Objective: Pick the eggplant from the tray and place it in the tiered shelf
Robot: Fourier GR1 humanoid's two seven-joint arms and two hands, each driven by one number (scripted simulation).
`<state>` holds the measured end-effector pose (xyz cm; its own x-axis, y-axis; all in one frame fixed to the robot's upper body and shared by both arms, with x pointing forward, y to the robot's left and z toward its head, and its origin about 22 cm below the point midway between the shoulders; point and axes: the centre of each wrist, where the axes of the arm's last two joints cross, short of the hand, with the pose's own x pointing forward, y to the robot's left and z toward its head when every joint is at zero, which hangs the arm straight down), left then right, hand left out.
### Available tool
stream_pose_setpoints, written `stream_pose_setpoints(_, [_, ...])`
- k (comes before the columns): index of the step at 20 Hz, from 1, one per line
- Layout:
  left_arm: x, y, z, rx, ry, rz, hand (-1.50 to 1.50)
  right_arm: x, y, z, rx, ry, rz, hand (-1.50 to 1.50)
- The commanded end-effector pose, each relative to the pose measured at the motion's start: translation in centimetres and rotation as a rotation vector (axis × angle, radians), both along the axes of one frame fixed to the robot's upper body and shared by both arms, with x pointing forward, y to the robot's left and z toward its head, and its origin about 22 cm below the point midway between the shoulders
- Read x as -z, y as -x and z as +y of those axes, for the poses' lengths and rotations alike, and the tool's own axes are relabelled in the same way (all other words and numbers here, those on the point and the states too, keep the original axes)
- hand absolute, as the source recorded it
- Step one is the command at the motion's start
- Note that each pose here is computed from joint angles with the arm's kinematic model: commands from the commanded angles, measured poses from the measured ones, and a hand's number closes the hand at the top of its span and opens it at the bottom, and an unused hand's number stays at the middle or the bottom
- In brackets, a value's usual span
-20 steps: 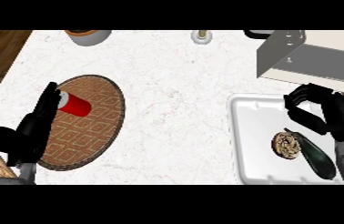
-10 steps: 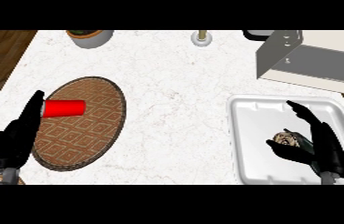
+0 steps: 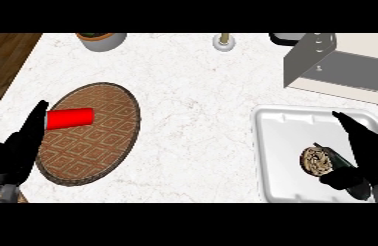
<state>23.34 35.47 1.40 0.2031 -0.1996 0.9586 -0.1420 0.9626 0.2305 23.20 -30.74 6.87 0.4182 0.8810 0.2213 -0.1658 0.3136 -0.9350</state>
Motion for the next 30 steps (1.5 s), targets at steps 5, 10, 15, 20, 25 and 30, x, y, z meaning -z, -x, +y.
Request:
stream_pose_setpoints(5, [1.1,-0.9,-1.9,0.023,0.020,0.040,0.00,-2.5,-1.2,1.6,-0.085,0.241,0.431,-1.50])
stream_pose_setpoints(10, [2.4,0.3,-2.2,0.031,0.026,0.042,0.00,-1.7,-3.3,1.3,-0.074,0.315,0.514,-1.50])
stream_pose_setpoints(15, [2.4,0.0,0.7,0.024,0.034,0.046,0.00,-0.1,-3.6,1.2,-0.086,0.307,0.533,-1.50])
stream_pose_setpoints(20, [1.2,-1.9,0.1,0.007,0.015,0.030,0.00,1.1,-4.2,-0.3,-0.064,0.317,0.551,-1.50])
stream_pose_setpoints(25, [2.4,-0.1,-0.6,0.020,0.012,0.049,0.00,3.9,-3.0,-3.2,-0.066,0.349,0.570,-1.50])
stream_pose_setpoints(30, [0.6,-0.2,0.1,0.024,0.025,0.046,0.00,5.7,-5.2,-2.6,-0.096,0.345,0.529,-1.50])
